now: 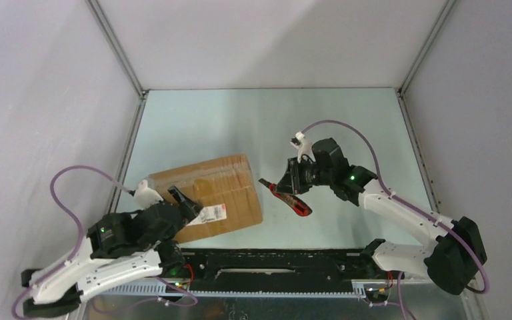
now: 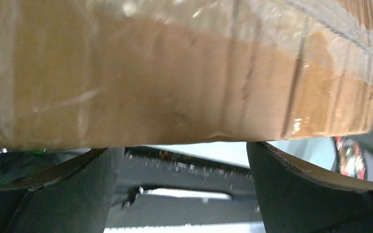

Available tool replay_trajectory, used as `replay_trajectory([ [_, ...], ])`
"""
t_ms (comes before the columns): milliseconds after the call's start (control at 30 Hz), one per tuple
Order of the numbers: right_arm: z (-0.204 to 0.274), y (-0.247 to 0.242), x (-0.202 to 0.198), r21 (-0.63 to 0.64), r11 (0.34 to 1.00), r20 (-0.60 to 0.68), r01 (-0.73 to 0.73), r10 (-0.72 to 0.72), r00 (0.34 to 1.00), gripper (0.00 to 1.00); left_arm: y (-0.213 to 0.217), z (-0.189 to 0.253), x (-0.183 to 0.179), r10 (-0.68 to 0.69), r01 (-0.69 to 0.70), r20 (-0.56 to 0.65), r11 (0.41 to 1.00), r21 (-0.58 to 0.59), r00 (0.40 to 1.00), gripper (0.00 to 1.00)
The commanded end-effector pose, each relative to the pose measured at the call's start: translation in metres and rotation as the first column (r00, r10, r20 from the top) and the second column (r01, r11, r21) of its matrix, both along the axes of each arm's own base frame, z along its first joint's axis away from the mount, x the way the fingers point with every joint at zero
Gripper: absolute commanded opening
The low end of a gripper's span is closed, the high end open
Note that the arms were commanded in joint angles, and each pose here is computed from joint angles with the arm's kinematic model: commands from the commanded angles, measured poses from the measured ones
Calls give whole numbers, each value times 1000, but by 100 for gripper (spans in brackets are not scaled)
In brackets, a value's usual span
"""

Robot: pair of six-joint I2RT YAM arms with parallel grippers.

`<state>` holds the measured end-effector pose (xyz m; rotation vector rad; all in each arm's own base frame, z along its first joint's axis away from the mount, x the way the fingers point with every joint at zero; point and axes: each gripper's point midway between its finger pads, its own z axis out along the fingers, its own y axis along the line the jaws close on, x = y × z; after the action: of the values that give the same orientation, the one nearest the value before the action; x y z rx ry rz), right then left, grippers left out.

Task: Unpack the express box
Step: Cut the express box at the center of the board.

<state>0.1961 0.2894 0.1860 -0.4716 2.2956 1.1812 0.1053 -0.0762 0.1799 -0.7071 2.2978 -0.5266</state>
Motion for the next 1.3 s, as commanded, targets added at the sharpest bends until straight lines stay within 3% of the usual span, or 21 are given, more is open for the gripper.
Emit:
replay_trajectory([
  [0,2,13,-18,45,998,-6,-40,40,999,0,-3,-10,37,59,-64,119,997,40,991,100],
  [133,-5,26,-35,66,995,-35,-74,76,996,0,2,-23,49,90,-98,130,994,54,987,100],
  [267,-18,42,-48,47,994,-57,-101,103,993,0,-3,-18,52,104,-105,153,994,-5,983,100],
  [400,-26,55,-59,56,989,-77,-134,138,987,0,2,-11,51,95,-103,126,993,59,988,100],
  [633,-52,71,-69,16,991,-95,-134,134,986,0,4,58,57,98,-93,281,995,-30,955,100],
  [800,-68,77,-66,-14,994,-100,-108,106,989,0,3,77,46,84,-75,223,996,-51,971,100],
  [1000,-58,77,-63,7,998,-90,-68,68,994,0,12,43,31,141,-140,-5,986,88,990,100],
  [1167,-41,63,-60,35,999,-75,-30,33,997,0,12,39,37,226,-225,-14,973,54,974,100],
  [1267,-29,56,-60,54,998,-53,-20,22,998,0,2,47,51,278,-277,26,960,-39,960,100],
])
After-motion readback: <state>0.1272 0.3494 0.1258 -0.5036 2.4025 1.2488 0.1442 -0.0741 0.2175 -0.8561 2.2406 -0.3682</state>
